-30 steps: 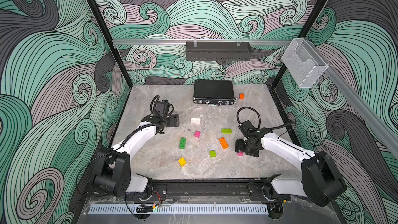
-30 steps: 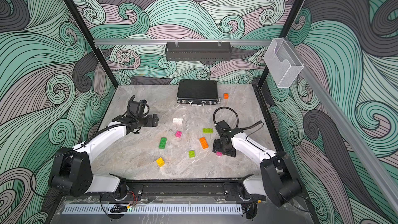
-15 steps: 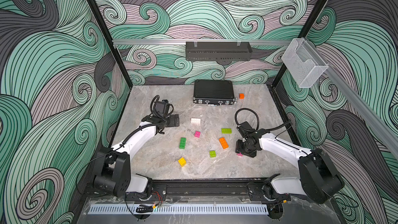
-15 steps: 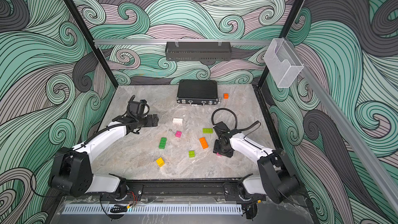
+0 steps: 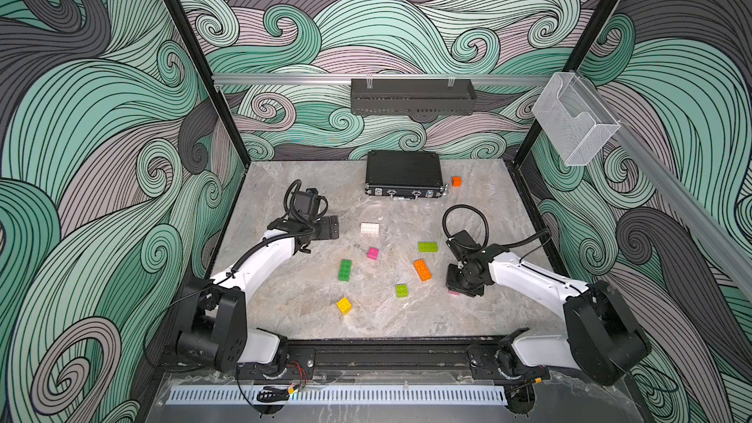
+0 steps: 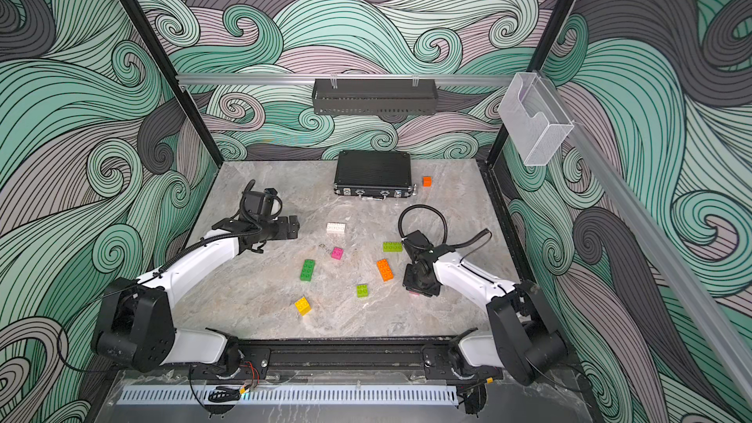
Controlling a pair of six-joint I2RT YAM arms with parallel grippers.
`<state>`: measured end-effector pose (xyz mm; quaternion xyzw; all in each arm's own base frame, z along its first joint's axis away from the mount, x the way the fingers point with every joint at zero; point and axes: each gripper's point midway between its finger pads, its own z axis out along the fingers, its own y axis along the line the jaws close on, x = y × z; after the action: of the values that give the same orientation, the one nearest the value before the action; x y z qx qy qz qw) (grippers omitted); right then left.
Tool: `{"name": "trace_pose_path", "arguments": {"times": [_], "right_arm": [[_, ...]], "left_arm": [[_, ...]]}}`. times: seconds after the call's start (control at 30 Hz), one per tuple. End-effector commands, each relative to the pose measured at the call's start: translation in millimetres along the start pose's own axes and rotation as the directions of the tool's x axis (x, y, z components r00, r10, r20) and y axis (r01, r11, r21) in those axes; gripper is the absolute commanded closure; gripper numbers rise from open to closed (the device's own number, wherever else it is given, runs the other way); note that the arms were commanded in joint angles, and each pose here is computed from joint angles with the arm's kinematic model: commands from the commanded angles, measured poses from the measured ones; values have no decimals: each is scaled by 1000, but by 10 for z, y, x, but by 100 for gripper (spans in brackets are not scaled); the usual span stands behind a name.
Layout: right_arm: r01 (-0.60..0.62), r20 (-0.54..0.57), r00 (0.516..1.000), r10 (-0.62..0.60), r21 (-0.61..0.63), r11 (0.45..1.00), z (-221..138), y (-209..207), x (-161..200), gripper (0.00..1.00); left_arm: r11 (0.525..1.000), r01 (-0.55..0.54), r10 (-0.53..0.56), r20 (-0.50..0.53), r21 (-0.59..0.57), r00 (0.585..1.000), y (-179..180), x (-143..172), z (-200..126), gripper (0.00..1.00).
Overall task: Assemble a carrot with lego
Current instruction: Pick up the lego brick from the center of the board, then assemble the lego brick with the lego brick.
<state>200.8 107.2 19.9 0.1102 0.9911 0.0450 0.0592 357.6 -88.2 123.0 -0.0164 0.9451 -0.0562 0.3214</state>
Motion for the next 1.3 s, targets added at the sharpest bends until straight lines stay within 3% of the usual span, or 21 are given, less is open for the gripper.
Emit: {"name": "trace_pose_path", "arguments": {"times": [0.0,0.2,0.33,0.57,0.87,1.27], "right_arm": [[20,25,1000,-19,-11,1000,-68,55,-68,78],[160,119,981,-155,-33,987,-384,347,-559,92],[257,115,961,-252,-29,966,-421,531,-877,100],[346,89,935,-342,-28,938,-244,752,-1243,100],[332,70,942,-329,-32,943,-176,633,-1430,100],[351,10,936,-351,-60,935,-18,655,-1356,100]], "left_arm": [[1000,14,-14,4,-7,1000,-20,-95,-43,1],[1000,17,-17,-9,26,1000,-78,-73,-34,1],[998,16,-15,-21,56,1000,-129,-53,-32,1],[994,6,-3,-36,109,999,-234,-18,-24,1],[993,4,0,-41,114,999,-244,-16,-10,1],[994,-2,6,-40,111,999,-243,-27,-13,1]]}}
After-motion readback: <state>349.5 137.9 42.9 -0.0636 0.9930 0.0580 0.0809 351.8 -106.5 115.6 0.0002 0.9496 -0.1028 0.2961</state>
